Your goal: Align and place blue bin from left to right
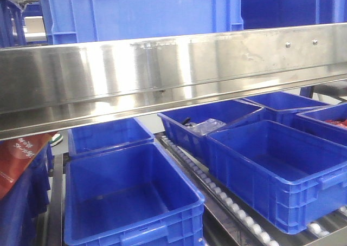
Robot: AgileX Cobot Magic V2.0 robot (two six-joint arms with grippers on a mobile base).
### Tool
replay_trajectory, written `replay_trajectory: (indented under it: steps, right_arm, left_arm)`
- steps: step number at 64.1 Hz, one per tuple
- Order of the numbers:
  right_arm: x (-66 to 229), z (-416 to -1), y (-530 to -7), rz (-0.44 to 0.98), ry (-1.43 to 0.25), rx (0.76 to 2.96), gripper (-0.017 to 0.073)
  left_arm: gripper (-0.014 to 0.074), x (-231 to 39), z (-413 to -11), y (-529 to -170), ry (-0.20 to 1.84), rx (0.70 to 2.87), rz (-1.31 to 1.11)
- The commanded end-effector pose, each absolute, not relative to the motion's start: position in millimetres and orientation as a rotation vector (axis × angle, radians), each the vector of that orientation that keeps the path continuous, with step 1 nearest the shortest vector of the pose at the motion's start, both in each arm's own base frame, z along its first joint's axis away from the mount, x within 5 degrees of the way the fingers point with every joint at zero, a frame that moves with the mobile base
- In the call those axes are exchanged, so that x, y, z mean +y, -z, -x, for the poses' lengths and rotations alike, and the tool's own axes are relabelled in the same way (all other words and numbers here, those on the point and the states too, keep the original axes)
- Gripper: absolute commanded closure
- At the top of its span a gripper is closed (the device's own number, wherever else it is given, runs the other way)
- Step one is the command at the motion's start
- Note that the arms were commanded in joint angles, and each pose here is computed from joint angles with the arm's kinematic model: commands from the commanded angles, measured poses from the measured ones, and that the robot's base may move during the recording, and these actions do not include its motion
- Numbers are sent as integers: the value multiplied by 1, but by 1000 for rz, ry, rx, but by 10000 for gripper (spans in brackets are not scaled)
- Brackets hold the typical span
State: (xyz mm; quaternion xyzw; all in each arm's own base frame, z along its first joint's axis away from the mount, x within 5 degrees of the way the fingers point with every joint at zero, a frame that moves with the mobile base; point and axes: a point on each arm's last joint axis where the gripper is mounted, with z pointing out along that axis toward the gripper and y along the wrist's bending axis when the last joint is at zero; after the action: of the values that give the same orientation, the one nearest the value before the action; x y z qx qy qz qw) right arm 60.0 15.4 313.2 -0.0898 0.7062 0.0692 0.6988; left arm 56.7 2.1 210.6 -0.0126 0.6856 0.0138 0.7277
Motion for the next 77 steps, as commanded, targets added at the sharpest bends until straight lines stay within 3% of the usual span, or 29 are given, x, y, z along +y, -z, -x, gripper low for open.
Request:
replay_trajectory:
  steps: [1, 19, 36, 56, 61, 77]
  right_arm:
    - [15, -59, -315, 204, -142, 1543, 638]
    - [6, -58, -312, 101, -12, 1538, 638]
    - [-4, -53, -259, -33, 119, 1594, 638]
    - [-7, -56, -200, -107, 129, 1629, 638]
    - [-8, -56, -204, -162, 88, 1582, 638]
    - [-9, -56, -203, -145, 124, 1590, 638]
  left_arm:
    - [580, 2, -56, -213, -28, 1489, 33]
    - [580, 2, -56, -213, -28, 1489, 33]
    - [580, 2, -56, -213, -28, 1489, 33]
    - [580, 2, -56, -213, -28, 1489, 33]
    - [580, 2, -56, -213, -28, 1489, 33]
    - [580, 2, -56, -213, -28, 1489, 33]
